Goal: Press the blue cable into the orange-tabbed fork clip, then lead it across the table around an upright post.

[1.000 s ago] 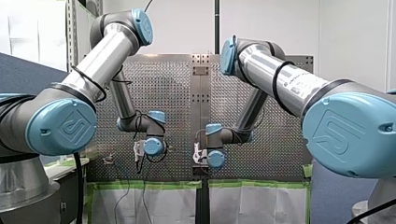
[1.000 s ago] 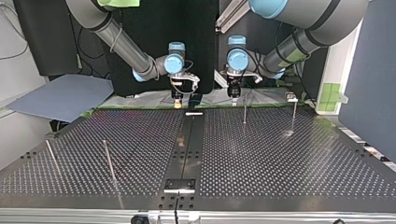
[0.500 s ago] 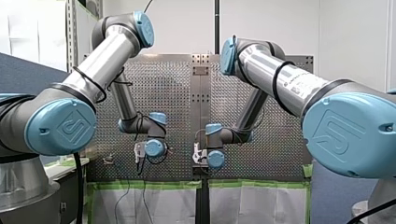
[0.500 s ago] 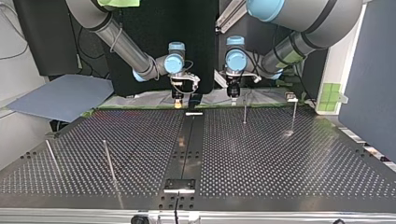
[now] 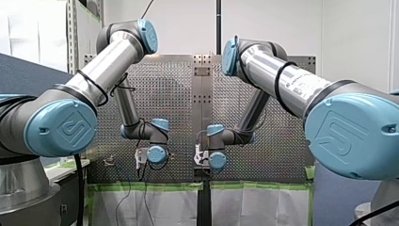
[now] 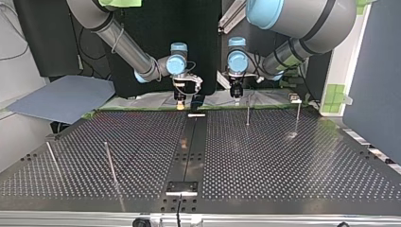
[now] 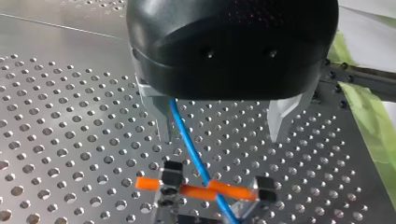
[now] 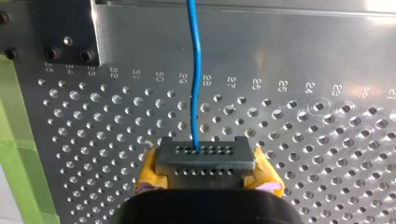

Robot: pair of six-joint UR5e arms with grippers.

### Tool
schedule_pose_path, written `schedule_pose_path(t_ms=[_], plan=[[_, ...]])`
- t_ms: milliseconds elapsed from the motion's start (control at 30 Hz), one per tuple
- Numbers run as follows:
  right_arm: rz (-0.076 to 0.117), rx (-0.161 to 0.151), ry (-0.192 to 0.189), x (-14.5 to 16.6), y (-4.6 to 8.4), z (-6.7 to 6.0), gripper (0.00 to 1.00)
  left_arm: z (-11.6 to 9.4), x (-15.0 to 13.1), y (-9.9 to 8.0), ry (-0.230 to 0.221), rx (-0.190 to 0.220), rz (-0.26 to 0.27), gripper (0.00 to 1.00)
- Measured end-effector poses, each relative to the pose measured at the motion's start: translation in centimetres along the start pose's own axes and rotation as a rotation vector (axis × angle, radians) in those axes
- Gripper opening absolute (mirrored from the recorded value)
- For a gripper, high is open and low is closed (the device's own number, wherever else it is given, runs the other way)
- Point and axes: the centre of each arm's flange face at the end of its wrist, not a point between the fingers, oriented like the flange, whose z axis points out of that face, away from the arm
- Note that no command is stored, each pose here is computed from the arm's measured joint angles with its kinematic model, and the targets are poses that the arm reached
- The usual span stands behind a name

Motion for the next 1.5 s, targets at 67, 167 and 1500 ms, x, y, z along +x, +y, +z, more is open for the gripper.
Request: schedule_pose_path(t_ms=[67, 167, 1500], plan=[[0.000, 0.000, 0.000, 0.0, 0.0, 0.0, 0.00, 0.2, -0.2, -0.1, -0.006, 0.001, -0.002, 1.00], [-0.001, 0.000, 0.000, 0.0, 0.0, 0.0, 0.00, 0.6, -0.5, -0.3, -0.014, 0.002, -0.005, 1.00], [0.001, 0.002, 0.004, 0.2, 0.1, 0.3, 0.00, 1.4, -1.2, -0.1, -0.015, -0.045, 0.033, 0.00]])
